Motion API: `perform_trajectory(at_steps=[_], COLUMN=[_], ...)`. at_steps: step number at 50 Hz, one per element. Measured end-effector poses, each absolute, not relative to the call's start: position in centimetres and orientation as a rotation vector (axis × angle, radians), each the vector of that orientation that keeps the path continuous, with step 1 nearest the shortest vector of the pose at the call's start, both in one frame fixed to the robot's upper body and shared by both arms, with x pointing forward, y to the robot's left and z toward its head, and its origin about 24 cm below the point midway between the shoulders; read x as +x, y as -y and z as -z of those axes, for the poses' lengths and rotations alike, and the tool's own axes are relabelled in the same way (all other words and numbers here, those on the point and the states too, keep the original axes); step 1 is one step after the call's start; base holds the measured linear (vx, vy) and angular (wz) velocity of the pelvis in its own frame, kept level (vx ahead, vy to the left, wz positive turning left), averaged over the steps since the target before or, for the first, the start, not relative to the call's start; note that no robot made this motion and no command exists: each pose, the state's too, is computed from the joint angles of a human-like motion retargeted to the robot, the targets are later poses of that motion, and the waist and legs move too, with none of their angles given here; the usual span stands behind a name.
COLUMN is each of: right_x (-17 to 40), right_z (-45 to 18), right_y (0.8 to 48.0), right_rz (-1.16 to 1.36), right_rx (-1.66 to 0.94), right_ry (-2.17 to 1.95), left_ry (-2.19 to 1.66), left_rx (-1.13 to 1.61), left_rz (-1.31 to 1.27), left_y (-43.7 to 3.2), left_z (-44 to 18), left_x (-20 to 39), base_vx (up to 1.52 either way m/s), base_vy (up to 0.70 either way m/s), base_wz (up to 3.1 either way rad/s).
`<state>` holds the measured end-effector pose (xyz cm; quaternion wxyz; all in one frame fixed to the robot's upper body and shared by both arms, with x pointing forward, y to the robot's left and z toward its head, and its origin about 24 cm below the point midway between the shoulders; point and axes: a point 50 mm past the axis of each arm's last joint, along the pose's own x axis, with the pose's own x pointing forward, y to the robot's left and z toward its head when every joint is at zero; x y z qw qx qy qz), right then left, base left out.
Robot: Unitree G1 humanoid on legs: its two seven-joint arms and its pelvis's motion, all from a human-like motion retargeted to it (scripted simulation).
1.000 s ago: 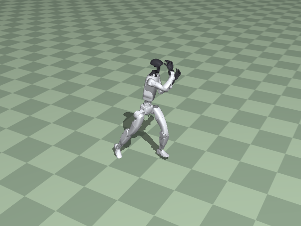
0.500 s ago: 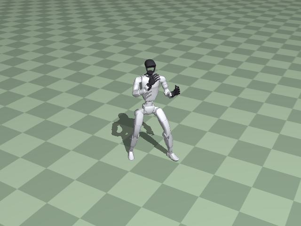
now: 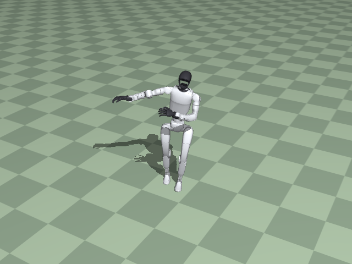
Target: Kungfu
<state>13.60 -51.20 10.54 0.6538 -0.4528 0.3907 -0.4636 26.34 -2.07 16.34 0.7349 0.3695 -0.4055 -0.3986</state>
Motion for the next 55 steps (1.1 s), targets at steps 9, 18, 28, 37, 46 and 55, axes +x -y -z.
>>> perform_trajectory(at_steps=[9, 18, 28, 37, 46, 55], right_x=[20.8, 20.1, 19.5, 12.5, 9.6, 15.8], right_z=[-6.0, -2.4, 1.7, 9.4, 12.4, 12.5], right_y=[45.5, 43.8, 40.2, 35.7, 32.4, 27.2], right_rz=[0.722, 0.572, 0.694, 0.306, 0.14, -0.039], right_rx=[-0.876, -1.065, -1.181, -1.179, -1.046, -1.007], right_ry=[-0.596, -0.802, -0.76, -0.99, -1.085, -0.847], left_ry=[1.098, 0.672, 0.052, -0.571, -0.643, -0.448], left_rx=[0.722, 0.519, 0.663, 0.599, 0.48, 0.414], left_rz=[0.683, 0.861, 0.507, 0.319, 0.133, 0.207], left_y=[-1.8, -1.4, -16.4, -30.1, -29.3, -21.0], left_z=[-17.4, -10.0, 1.9, 5.9, 8.5, 9.9], left_x=[27.0, 26.8, 23.4, 14.6, 11.4, 16.8], base_vx=[-0.54, 0.15, -0.01, 0.22, 0.15, -0.03], base_vy=[-0.73, 0.74, -0.15, -0.34, -0.35, -0.47], base_wz=[-1.98, 1.54, -0.56, -0.49, 0.04, -0.37])
